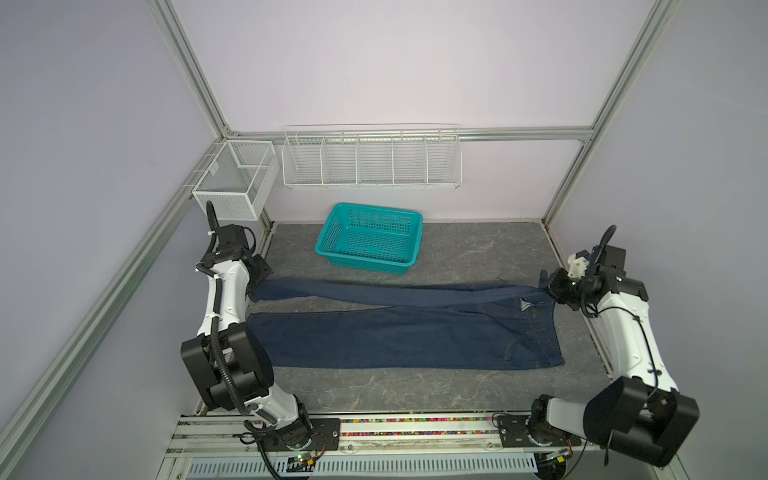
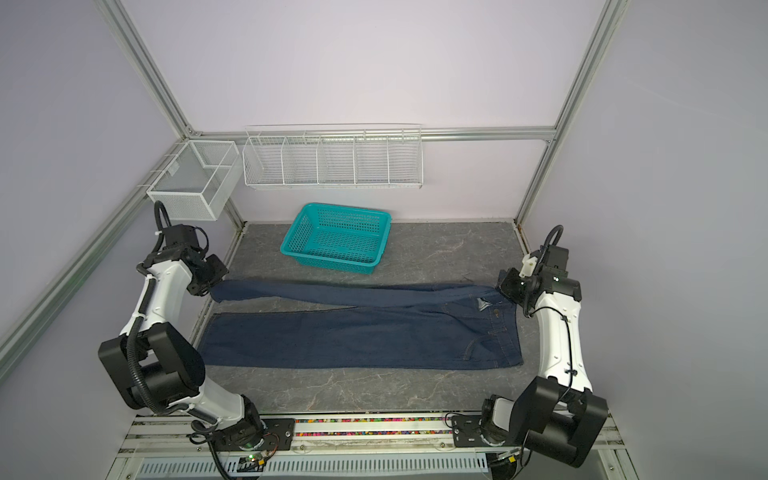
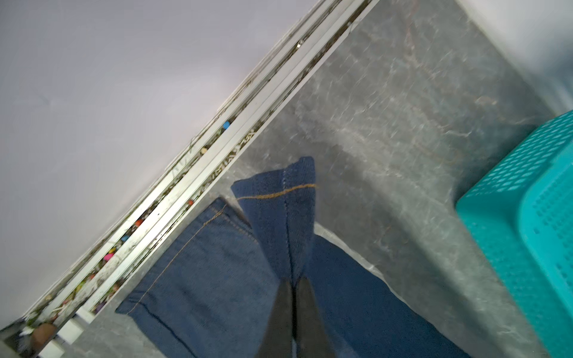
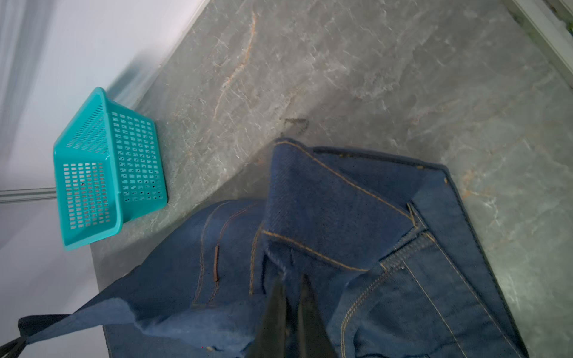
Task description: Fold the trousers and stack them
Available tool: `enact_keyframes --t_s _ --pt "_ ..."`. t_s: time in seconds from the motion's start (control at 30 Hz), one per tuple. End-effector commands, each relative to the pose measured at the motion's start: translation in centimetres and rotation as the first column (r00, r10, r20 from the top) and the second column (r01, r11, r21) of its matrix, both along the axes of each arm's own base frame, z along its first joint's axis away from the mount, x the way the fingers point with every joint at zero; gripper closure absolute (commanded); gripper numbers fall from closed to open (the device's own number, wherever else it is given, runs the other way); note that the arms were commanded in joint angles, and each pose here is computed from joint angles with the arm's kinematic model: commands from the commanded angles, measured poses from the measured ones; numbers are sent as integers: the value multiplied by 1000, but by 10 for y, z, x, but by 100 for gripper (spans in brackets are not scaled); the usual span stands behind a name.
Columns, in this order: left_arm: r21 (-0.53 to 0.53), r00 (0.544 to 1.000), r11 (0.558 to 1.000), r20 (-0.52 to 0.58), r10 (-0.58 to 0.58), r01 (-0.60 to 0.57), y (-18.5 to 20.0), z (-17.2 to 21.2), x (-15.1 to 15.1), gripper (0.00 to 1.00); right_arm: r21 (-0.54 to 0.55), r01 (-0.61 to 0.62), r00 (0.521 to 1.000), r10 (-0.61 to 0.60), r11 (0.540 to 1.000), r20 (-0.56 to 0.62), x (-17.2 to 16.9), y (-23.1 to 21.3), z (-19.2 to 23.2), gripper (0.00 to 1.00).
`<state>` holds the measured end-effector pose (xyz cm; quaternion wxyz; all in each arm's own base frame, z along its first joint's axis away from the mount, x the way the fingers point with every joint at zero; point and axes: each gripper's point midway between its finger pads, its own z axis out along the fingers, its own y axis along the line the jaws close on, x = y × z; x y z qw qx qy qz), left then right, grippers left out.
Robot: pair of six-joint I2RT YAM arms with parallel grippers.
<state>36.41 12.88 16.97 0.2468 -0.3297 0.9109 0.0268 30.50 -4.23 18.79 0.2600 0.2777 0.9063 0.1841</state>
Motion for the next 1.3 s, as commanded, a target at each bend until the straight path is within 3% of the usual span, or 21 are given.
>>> enact_keyframes --t_s 0.0,0.43,0.6,0.8,0.97,1.2,1.27 --pt "74 999 996 -10 43 -42 8 4 -30 100 -36 53 997 -55 998 -60 -26 -6 -16 94" --pt "167 975 969 -95 200 -183 15 -51 -105 100 -177 118 959 -158 977 -235 -72 -30 -86 94" --pt "179 971 963 -90 220 -202 19 -55 -105 100 -87 104 967 -122 991 -222 -62 -17 -81 94" --pt "192 972 954 3 235 -232 24 -27 -98 100 -134 189 969 -207 973 -133 -53 -31 -37 94" --pt "183 966 949 91 243 -256 22 2 -97 100 -80 250 962 -257 965 -90 -53 -26 -29 94" --pt "186 963 945 77 260 -270 19 -7 -114 100 -146 280 950 -296 949 -98 -84 -27 -29 94" --pt "186 961 943 61 270 -276 18 -15 -119 100 -139 278 943 -298 950 -147 -99 -20 -49 94"
